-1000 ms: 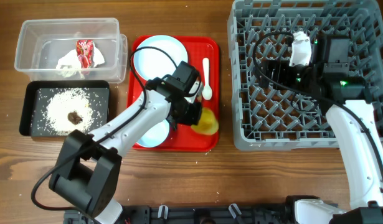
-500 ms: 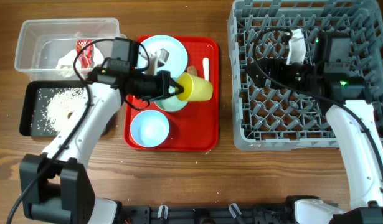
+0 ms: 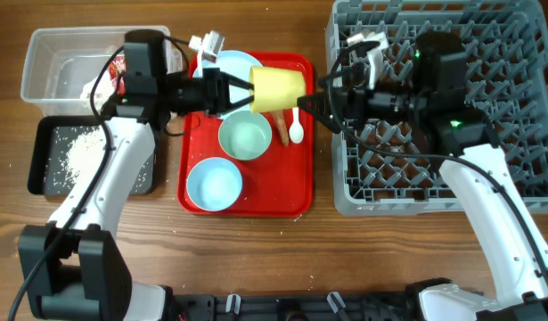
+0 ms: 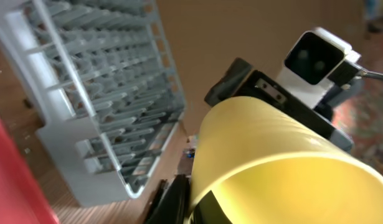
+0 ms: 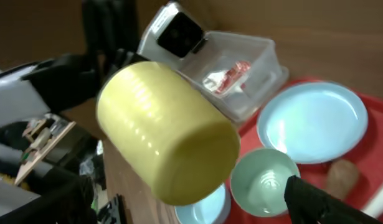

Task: Sort waste into correct bins and load items into the dishwasher rack
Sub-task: 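Pass yellow cup from left gripper to right gripper above tray, then lower yellow cup into dish rack with right gripper and release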

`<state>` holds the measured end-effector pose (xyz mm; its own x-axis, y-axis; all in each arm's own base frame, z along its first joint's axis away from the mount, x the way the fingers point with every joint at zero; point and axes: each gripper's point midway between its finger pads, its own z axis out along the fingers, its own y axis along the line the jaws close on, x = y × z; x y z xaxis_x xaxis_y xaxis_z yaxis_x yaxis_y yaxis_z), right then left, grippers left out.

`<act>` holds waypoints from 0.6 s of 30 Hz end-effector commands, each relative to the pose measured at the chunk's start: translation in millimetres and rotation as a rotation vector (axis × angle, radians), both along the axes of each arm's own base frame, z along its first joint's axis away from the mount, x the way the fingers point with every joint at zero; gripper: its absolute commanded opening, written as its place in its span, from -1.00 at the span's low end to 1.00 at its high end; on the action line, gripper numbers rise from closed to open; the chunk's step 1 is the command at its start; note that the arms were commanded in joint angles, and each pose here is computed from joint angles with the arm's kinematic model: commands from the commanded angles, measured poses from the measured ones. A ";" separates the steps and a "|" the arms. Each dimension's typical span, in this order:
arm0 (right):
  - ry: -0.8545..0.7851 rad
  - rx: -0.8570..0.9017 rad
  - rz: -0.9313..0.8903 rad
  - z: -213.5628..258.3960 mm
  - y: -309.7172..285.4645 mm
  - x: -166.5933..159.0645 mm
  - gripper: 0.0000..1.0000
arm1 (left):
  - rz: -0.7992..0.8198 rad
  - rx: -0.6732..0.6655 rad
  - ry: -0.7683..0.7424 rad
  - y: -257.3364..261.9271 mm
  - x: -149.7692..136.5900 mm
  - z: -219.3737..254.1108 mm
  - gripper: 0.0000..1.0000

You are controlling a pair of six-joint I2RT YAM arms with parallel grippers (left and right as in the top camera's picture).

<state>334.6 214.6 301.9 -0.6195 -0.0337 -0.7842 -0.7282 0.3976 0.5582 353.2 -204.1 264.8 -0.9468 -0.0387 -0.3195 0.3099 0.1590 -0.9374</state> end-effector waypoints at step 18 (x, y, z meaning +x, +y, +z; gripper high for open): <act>-0.243 0.221 0.397 36.9 40.9 -15.7 0.71 | -0.167 -0.133 0.057 -1.1 -24.1 46.9 -0.92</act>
